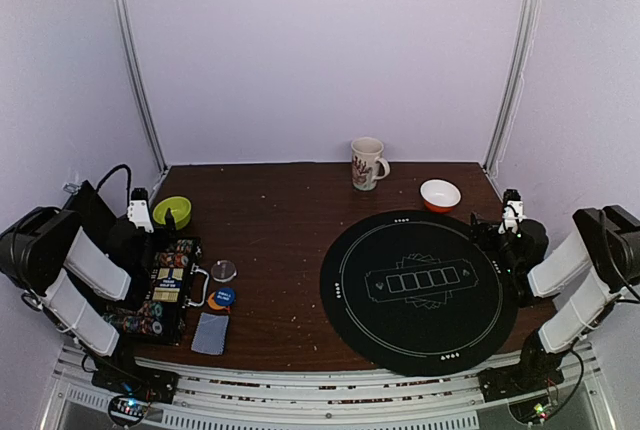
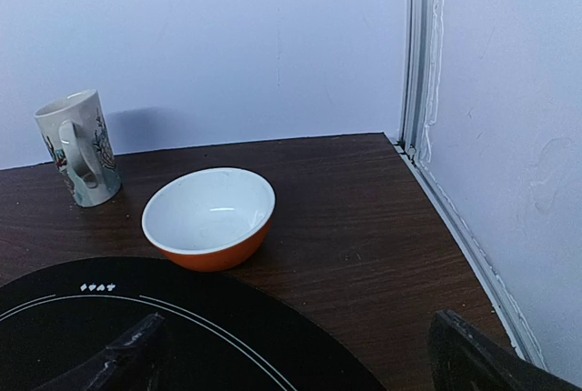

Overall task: Distribute texas hold em gaming equipment
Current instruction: Pick up the dealer button from the center of the board.

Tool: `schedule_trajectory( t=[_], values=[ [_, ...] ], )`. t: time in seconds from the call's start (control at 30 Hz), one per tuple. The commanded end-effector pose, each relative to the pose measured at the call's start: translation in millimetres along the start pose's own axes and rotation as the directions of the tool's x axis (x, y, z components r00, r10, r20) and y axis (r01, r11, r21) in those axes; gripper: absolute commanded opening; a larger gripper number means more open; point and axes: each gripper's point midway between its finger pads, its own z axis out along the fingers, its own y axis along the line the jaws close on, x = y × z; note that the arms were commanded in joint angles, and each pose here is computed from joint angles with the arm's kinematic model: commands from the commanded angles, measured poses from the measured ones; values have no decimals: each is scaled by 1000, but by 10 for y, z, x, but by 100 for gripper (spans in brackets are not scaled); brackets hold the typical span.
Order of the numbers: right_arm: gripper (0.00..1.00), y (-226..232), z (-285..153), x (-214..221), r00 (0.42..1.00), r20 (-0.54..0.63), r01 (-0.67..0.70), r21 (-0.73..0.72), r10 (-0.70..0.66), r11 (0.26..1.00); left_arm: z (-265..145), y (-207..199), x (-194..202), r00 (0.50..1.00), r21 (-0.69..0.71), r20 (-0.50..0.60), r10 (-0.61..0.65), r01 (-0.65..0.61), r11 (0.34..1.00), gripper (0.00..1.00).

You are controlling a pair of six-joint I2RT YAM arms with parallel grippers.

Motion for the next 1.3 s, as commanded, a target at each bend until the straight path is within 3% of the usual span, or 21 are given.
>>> schedule_trajectory(
  t=[0.0, 0.3, 0.4, 0.47, 0.53, 0.63, 0.77, 0.83, 0.9, 0.97, 1.07, 1.17, 1.27],
  values=[
    [100, 2, 38, -96, 999, 33, 6, -5, -6, 1000, 42, 19, -127, 999, -3, 46, -16, 16, 1000, 98],
    [100, -38, 36, -146, 999, 44, -12, 18, 11, 1000, 61, 57, -210, 999, -19, 39, -19, 20, 1000, 98],
    [100, -159, 65, -287, 999, -2, -32, 97, 33, 995, 198, 301, -389, 997, -174, -42, -62, 53, 983, 98],
    [100, -238, -12, -694, 994, 87, -85, 139, 73, 987, 258, 462, -796, 996, -258, 19, -82, 84, 963, 98],
    [100, -276, -146, -1051, 977, 189, -127, 142, 99, 982, 329, 414, -1145, 992, -221, 44, -115, 122, 968, 98],
    [100, -243, -239, -1446, 953, 243, -209, 100, 180, 973, 378, 126, -1552, 981, -132, -15, -194, 191, 973, 98],
    [100, 144, -281, -1921, 949, 218, -206, -115, 227, 972, 116, -642, -1920, 980, 15, -173, -98, 102, 995, 98],
    [100, 336, -271, -2005, 958, 161, -202, -207, 237, 957, -131, -1039, -1864, 958, 130, -283, -38, 78, 988, 98],
    [100, 518, -245, -2044, 965, 91, -210, -290, 245, 934, -459, -1390, -1702, 914, 259, -404, 22, 91, 962, 98],
    [100, 716, -239, -2051, 970, 23, -215, -368, 241, 905, -890, -1631, -1406, 831, 371, -546, 107, 126, 920, 98],
    [100, 1035, -272, -2059, 975, -43, -213, -461, 218, 862, -1491, -1765, -1043, 686, 417, -709, 166, 218, 882, 98],
    [100, 1331, -356, -2074, 981, -64, -189, -524, 183, 830, -2035, -1840, -740, 546, 452, -792, 271, 229, 862, 98],
    [100, 1576, -448, -2068, 989, -48, -145, -562, 143, 814, -2485, -1959, -355, 423, 536, -799, 427, 179, 825, 98]
  ],
)
